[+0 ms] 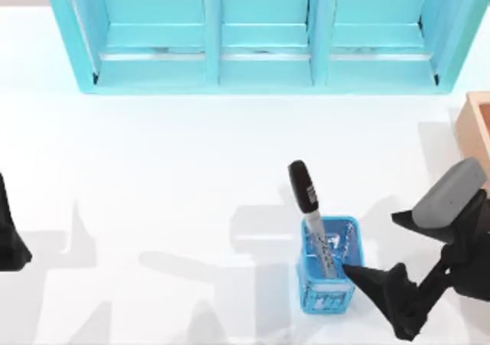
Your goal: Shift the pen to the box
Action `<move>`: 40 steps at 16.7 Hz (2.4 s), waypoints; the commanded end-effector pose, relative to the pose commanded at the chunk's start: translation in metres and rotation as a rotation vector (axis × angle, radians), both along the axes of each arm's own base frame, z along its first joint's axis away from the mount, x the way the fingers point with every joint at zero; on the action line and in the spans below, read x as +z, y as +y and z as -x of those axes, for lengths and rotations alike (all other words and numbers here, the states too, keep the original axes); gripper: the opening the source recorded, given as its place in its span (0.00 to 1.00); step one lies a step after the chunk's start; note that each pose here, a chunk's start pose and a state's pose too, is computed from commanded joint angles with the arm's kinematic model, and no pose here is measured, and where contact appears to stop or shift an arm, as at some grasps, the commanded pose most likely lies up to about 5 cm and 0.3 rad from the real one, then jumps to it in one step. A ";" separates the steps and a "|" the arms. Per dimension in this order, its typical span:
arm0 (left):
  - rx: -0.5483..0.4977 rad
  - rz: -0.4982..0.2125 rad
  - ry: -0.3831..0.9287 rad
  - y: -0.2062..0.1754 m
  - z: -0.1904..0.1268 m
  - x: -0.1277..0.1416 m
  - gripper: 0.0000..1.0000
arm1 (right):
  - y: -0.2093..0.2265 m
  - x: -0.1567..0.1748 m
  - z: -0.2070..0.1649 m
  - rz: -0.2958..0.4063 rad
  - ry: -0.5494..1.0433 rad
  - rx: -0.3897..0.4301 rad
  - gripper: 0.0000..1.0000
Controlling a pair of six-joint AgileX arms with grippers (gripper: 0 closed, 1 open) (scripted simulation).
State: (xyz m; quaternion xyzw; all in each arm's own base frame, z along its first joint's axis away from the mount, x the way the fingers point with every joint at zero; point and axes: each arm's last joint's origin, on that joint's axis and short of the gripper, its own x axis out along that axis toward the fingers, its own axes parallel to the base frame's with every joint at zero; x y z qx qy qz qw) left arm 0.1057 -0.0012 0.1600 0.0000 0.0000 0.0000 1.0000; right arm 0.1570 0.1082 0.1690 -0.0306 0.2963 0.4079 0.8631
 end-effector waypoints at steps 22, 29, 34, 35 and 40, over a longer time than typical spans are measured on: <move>0.000 0.000 0.000 0.000 0.000 0.000 1.00 | 0.069 -0.054 -0.049 0.000 0.000 0.001 1.00; 0.000 0.000 0.000 0.000 0.000 0.000 1.00 | 0.069 -0.054 -0.049 0.000 0.000 0.001 0.55; 0.000 0.000 0.000 0.000 0.000 0.000 1.00 | 0.069 -0.054 -0.049 0.000 0.000 0.001 0.17; 0.000 0.000 0.000 0.000 0.000 0.000 1.00 | 0.069 -0.054 -0.049 0.000 0.000 0.001 0.10; 0.000 0.000 0.000 0.000 0.000 0.000 1.00 | 0.069 -0.054 -0.049 0.000 0.000 0.001 0.00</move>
